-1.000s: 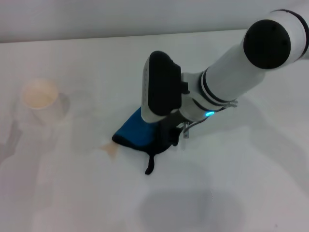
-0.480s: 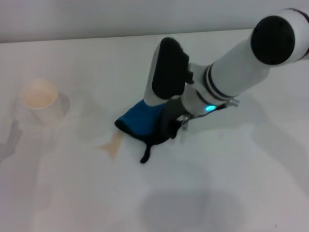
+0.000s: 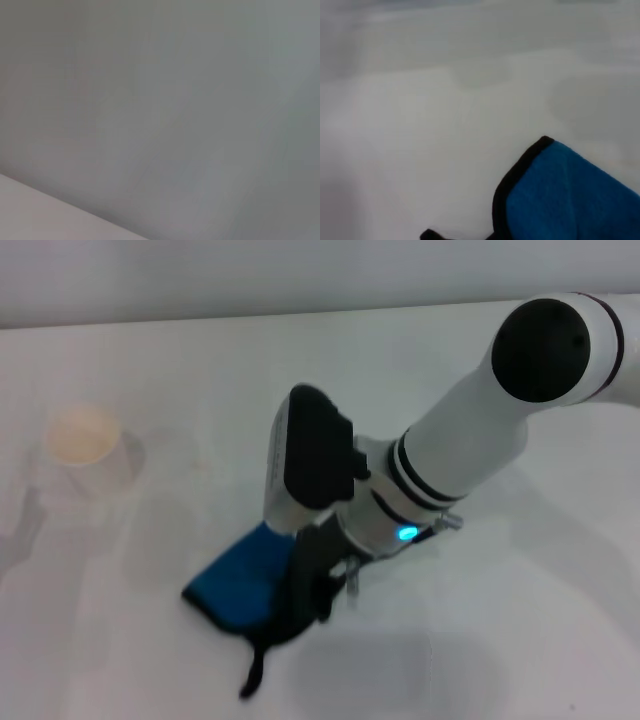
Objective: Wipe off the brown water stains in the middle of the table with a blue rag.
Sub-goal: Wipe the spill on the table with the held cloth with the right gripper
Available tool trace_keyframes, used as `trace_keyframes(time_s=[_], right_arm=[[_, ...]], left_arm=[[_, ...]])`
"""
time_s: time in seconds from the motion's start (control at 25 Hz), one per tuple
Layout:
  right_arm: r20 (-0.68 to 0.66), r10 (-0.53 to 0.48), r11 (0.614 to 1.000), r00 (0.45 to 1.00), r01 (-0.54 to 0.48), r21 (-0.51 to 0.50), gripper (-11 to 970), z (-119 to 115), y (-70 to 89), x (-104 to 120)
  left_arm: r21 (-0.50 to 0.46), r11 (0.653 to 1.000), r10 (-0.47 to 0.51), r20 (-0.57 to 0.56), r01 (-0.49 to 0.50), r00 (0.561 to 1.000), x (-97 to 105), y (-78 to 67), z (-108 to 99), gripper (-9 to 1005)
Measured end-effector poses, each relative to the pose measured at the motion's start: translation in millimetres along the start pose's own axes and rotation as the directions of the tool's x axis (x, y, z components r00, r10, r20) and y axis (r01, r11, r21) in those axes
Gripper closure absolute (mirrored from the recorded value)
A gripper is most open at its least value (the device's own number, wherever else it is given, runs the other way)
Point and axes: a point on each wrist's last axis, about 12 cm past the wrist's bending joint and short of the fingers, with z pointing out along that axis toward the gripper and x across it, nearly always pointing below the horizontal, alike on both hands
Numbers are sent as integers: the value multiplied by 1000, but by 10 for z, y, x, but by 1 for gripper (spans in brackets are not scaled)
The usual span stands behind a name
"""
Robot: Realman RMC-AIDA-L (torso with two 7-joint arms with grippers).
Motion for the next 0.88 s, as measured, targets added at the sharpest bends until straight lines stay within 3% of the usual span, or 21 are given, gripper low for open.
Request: trace_keyframes(time_s=[0.12, 0.24, 0.88], right_arm=[[-3, -25, 997, 1000, 25, -74, 924, 15, 90, -3], [2, -27, 996, 1000, 27, -82, 925, 36, 110, 6], [107, 137, 981, 985, -150, 127, 927, 82, -215, 162]], left_arm=[[0, 1000, 0, 0, 0, 1000, 0, -1, 0, 104], [3, 1000, 1, -2, -1, 1000, 2, -3, 0, 103], [-1, 1000, 1, -7, -1, 1000, 13, 6, -29, 103]])
